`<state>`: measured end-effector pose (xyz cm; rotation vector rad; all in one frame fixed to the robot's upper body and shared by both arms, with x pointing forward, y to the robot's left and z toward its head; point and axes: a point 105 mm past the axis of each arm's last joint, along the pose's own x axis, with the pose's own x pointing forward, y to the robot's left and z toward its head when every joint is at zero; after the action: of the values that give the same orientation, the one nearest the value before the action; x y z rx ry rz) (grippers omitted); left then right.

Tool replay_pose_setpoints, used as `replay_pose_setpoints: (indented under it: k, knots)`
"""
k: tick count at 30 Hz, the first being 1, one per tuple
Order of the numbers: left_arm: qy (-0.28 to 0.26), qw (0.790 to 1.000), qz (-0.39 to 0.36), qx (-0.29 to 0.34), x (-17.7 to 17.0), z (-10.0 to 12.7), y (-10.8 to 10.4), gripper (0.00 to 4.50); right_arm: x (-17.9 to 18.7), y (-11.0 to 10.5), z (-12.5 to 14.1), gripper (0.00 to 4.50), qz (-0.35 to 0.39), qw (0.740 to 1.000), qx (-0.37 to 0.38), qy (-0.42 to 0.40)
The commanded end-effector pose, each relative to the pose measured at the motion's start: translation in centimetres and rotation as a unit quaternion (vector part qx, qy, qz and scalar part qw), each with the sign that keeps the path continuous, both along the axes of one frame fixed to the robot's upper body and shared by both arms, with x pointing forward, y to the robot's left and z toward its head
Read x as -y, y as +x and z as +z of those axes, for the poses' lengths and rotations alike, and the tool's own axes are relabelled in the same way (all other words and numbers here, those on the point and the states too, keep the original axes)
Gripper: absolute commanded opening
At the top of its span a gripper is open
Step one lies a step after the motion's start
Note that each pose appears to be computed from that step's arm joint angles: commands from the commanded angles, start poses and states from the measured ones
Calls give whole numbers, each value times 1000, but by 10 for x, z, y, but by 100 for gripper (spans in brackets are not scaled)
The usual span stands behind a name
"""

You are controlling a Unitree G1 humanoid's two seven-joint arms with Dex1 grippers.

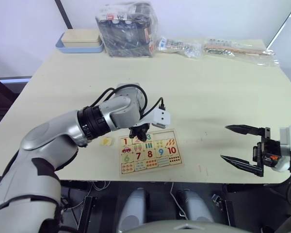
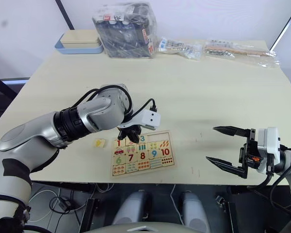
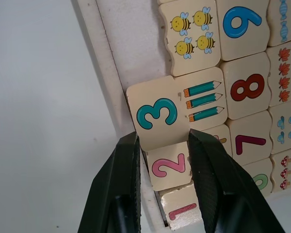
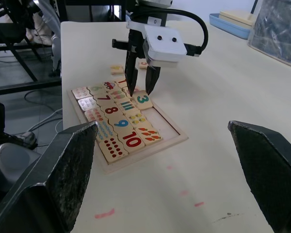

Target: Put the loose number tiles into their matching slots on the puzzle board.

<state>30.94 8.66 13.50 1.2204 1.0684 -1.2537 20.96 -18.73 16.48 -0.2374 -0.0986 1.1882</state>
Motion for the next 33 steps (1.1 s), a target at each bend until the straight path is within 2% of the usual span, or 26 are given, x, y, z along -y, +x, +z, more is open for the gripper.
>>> replay_pose_setpoints:
  k: [1, 33]
  knots:
    - [-4, 1000, -5, 14, 1, 5, 1, 93, -1, -2, 9, 450, 2, 1000, 16, 4]
    - [-10, 1000, 3, 11, 3, 5, 0, 93, -2, 0, 8, 450, -4, 1000, 21, -1]
